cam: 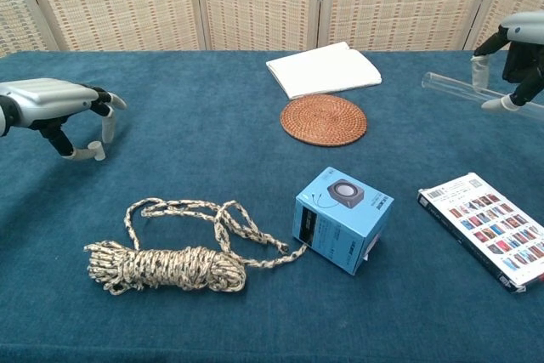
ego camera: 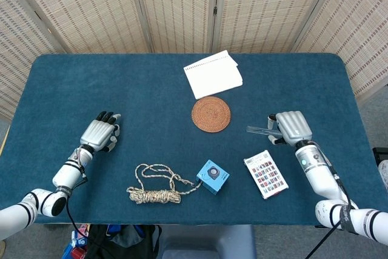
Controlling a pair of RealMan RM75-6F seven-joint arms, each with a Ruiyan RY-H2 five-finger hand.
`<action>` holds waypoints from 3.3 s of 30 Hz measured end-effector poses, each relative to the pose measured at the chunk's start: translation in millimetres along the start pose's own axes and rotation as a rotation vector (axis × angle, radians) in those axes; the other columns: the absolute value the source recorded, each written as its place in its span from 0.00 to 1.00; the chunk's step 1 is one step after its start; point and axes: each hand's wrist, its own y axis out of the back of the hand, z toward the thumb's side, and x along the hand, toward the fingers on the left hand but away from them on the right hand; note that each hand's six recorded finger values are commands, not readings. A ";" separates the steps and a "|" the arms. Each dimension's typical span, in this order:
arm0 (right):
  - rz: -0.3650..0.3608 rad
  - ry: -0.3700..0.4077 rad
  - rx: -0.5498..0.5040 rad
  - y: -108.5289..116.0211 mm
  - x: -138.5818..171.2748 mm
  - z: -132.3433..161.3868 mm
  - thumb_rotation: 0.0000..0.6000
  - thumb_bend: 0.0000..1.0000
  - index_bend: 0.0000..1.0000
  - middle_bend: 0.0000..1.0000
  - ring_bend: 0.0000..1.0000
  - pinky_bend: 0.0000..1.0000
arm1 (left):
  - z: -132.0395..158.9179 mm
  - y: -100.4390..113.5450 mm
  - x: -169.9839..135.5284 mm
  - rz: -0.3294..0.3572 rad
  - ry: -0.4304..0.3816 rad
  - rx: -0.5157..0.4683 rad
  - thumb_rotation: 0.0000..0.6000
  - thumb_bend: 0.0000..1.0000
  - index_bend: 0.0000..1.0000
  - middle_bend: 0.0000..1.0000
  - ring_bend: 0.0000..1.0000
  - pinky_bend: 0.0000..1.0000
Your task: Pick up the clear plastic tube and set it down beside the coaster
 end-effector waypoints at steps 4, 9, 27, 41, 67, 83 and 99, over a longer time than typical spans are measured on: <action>0.002 -0.001 0.000 -0.5 -0.9 -0.5 1.00 0.96 0.74 1.00 1.00 1.00 | -1.9 -0.7 0.5 -0.003 0.005 0.000 1.00 0.33 0.43 0.00 0.00 0.00; 0.003 0.001 -0.001 -0.5 -1.9 0.2 1.00 0.96 0.74 1.00 1.00 1.00 | -3.5 -1.1 1.4 -0.006 0.010 -0.004 1.00 0.33 0.43 0.00 0.00 0.00; 0.009 -0.001 -0.003 -2.5 -2.7 -1.2 1.00 0.96 0.74 1.00 1.00 1.00 | -2.8 -0.4 2.8 -0.004 0.010 -0.008 1.00 0.33 0.46 0.00 0.00 0.00; 0.008 0.001 -0.004 -2.6 -3.7 -0.7 1.00 0.96 0.74 1.00 1.00 1.00 | -6.8 1.1 3.4 0.000 0.015 -0.018 1.00 0.34 0.51 0.00 0.00 0.00; -0.129 0.248 -0.141 -0.7 -15.6 76.8 1.00 1.00 0.75 1.00 1.00 1.00 | 13.4 105.2 -37.6 0.197 -0.131 -0.521 1.00 0.44 0.56 0.07 0.00 0.00; -0.245 0.485 -0.287 1.3 -43.4 180.3 1.00 1.00 0.75 1.00 1.00 1.00 | 59.4 160.5 -54.1 0.334 -0.263 -0.631 1.00 0.44 0.57 0.07 0.00 0.00; -0.268 0.483 -0.383 1.3 -62.3 206.1 1.00 1.00 0.76 1.00 1.00 1.00 | 98.3 171.0 -58.1 0.383 -0.323 -0.585 1.00 0.44 0.57 0.07 0.00 0.00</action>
